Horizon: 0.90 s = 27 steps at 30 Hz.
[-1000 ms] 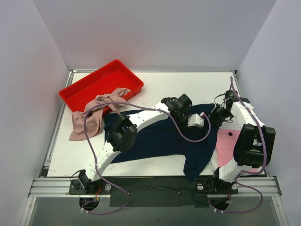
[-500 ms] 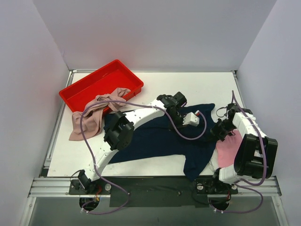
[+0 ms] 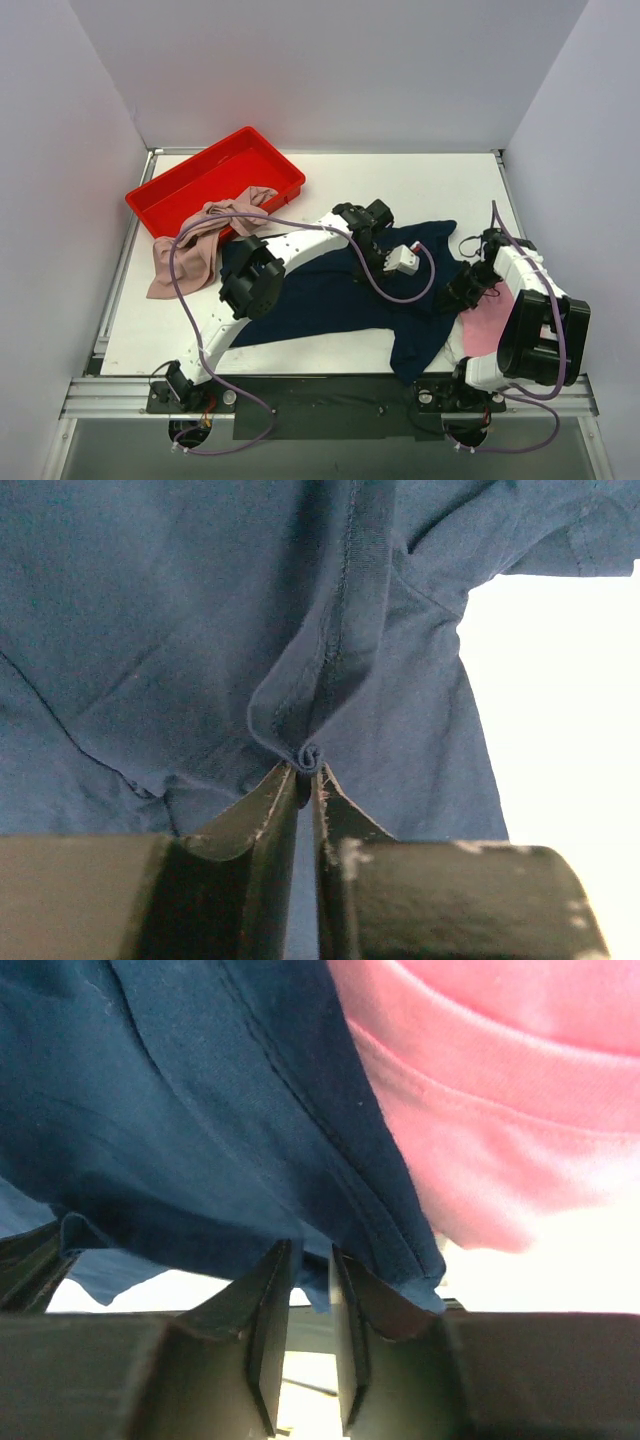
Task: Fold and stack the t-shirts
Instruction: Fold the flattened tshirt in 1/3 of the way, then grap the side of the flattened tshirt closest away from the robot with both arms
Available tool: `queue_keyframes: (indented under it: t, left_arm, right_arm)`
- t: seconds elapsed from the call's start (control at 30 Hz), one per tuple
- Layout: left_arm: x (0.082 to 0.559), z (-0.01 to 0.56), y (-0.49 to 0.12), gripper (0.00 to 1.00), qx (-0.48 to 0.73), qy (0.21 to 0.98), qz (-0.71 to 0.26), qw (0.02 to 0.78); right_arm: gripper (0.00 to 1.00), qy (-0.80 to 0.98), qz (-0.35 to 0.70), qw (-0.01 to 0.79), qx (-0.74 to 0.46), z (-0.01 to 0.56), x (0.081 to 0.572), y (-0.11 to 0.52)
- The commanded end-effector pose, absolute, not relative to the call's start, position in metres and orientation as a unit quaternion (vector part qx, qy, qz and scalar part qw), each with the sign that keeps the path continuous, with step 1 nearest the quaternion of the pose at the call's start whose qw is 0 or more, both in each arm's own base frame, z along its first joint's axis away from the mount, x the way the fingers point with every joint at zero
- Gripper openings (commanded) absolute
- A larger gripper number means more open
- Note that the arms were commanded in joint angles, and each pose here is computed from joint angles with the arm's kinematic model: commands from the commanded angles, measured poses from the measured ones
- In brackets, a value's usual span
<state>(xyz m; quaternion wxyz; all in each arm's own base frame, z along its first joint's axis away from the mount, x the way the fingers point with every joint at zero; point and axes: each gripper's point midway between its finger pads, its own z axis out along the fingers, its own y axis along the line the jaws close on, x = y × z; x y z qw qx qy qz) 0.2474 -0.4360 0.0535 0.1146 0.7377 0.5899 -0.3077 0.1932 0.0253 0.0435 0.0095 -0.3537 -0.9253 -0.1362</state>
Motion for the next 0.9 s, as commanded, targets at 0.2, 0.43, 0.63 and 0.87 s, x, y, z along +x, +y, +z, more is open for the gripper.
queue_keyframes:
  t: [0.2,0.43,0.63,0.87]
  left_arm:
    - [0.230,0.129,-0.415,0.55,0.736,0.580,-0.331,0.111]
    - [0.231,0.152,-0.352,0.55,0.722,0.627,-0.262,0.130]
    - [0.192,0.106,-0.240,0.56,0.691,0.702,-0.152,0.077]
    - [0.167,0.063,-0.143,0.65,0.646,0.759,-0.066,0.047]
  right_arm:
    - [0.45,-0.961,-0.018,-0.035,-0.274,0.091,0.178,0.010]
    - [0.49,-0.966,-0.022,-0.007,-0.256,0.093,0.116,0.045]
    - [0.51,-0.966,-0.030,0.050,-0.252,0.064,0.075,0.070]
    - [0.56,-0.961,-0.027,0.074,-0.265,0.035,0.062,0.078]
